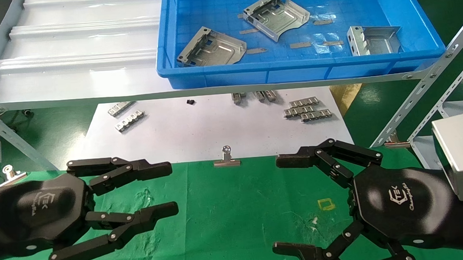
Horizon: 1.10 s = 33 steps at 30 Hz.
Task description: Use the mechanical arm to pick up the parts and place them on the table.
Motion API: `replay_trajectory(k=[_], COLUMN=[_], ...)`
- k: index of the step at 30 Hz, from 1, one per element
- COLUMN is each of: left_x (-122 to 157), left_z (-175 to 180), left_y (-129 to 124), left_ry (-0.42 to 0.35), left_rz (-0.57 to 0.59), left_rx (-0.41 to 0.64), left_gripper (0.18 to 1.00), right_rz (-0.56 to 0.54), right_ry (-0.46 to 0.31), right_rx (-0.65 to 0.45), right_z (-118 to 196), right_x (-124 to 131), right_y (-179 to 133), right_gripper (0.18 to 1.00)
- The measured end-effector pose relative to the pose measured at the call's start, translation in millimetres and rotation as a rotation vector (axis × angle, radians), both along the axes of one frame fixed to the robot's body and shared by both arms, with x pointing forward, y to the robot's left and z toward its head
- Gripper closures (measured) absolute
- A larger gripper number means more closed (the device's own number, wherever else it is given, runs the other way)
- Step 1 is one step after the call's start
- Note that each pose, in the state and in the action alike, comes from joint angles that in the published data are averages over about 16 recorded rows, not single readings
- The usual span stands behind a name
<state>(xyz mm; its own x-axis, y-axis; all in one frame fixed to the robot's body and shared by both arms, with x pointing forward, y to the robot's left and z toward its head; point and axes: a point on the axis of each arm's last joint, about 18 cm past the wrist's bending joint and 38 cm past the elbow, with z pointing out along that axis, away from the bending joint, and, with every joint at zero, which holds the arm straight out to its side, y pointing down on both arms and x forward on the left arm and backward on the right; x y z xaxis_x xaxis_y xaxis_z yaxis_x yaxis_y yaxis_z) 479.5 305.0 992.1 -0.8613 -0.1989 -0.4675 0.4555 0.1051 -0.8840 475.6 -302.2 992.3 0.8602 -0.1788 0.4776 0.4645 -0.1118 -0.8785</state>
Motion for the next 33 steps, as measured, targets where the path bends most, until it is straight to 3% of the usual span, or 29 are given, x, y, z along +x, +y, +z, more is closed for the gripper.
replay_trajectory(k=[8, 20, 27, 33], left_x=[0.0, 0.0, 0.0, 0.0], left_z=[0.0, 0.0, 0.0, 0.0], left_y=[0.0, 0.0, 0.0, 0.0], left_ry=[0.000, 0.000, 0.000, 0.000], left_rz=[0.000, 0.000, 0.000, 0.000], left_rx=[0.000, 0.000, 0.000, 0.000], left_gripper=[0.726, 0.926, 0.977, 0.992], right_rz=[0.000, -0.011, -0.056, -0.177], right_ry=[0.000, -0.013, -0.085, -0.177], right_rx=[0.000, 0.002, 0.038, 0.112], right_z=[0.0, 3.6, 28.2, 68.0], right_x=[0.0, 1.8, 10.9, 36.2], right_y=[0.0, -0.2, 3.0, 8.9], right_gripper=[0.179, 0.179, 0.179, 0.179])
